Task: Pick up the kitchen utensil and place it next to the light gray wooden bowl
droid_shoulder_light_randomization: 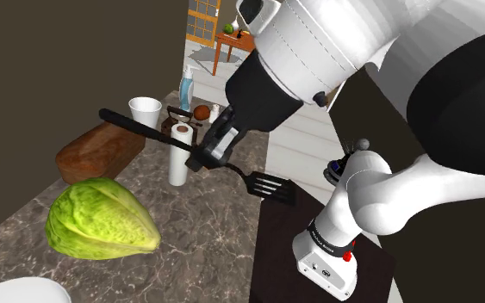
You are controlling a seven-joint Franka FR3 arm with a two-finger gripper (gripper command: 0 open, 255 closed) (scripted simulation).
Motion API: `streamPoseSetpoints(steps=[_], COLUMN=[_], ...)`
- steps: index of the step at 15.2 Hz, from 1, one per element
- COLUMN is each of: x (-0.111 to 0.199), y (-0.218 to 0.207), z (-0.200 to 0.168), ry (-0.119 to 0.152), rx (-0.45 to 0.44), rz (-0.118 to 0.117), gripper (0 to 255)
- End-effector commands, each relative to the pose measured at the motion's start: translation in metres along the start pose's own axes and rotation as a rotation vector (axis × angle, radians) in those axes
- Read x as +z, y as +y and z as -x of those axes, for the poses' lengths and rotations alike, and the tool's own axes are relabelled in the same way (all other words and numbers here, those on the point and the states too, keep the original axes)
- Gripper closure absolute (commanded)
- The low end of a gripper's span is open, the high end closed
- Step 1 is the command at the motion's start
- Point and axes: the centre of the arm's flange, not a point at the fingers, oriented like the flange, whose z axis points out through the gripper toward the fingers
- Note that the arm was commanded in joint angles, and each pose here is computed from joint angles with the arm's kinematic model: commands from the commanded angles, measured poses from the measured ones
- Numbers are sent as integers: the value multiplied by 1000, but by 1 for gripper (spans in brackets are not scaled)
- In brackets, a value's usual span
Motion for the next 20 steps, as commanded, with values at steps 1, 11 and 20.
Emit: streamPoseSetpoints(steps=[1, 11, 20], x=[7, 54, 97], y=[-4, -7, -8], z=[4, 27, 48], ry=[0, 0, 0], rx=[1, 1, 1], rz=[0, 0, 0], gripper=[255, 255, 255])
